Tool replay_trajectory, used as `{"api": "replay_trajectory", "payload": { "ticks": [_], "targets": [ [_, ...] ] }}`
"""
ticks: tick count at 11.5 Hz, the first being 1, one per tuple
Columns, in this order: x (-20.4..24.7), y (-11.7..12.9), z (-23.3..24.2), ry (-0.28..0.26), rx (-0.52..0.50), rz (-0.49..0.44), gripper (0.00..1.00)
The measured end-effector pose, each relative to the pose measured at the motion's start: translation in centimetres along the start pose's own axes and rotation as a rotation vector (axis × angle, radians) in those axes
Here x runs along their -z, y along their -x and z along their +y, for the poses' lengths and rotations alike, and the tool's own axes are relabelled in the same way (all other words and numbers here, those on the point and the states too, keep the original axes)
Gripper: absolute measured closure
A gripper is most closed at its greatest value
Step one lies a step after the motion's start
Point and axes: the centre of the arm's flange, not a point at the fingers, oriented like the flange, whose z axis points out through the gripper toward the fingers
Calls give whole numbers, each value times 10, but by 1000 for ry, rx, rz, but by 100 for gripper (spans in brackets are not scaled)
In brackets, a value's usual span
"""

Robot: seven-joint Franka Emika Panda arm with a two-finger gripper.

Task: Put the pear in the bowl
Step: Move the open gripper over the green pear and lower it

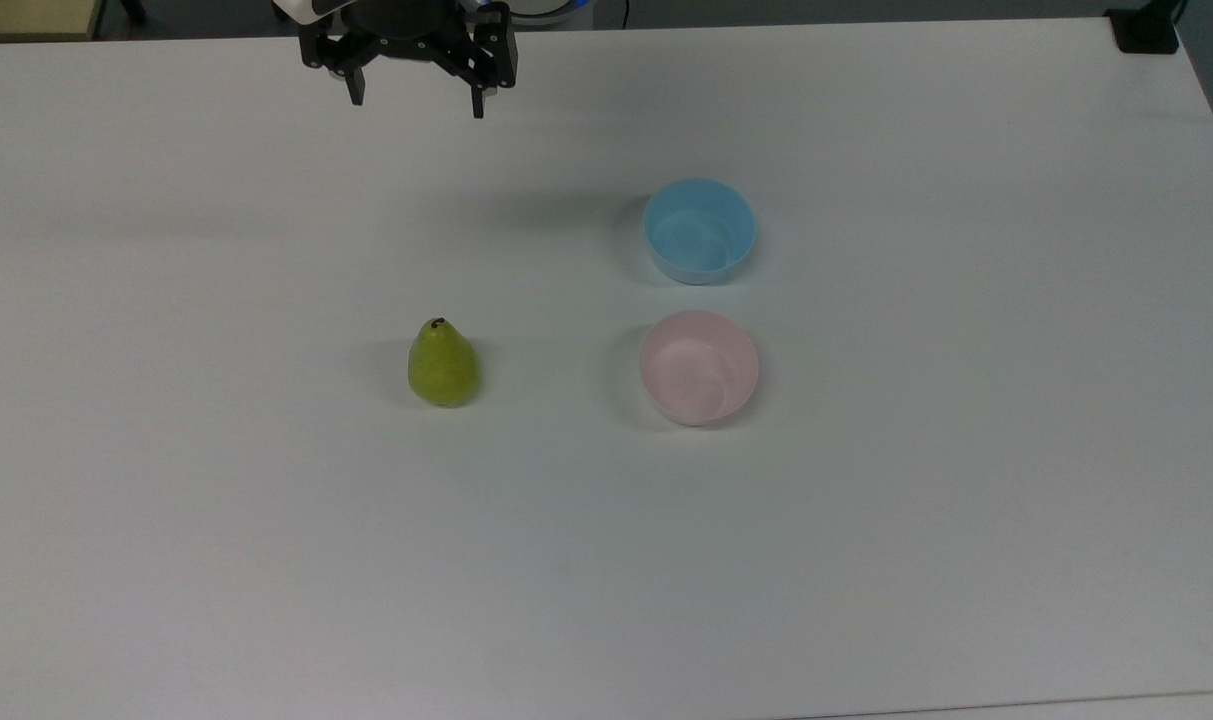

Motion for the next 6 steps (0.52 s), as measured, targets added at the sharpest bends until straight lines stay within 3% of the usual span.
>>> {"api": "replay_trajectory", "payload": {
  "ticks": [4, 6],
  "targets": [
    [-2, 0, -1, -5, 5, -9, 0],
    [-5, -1, -6, -37, 8, -15, 0]
  ]
}}
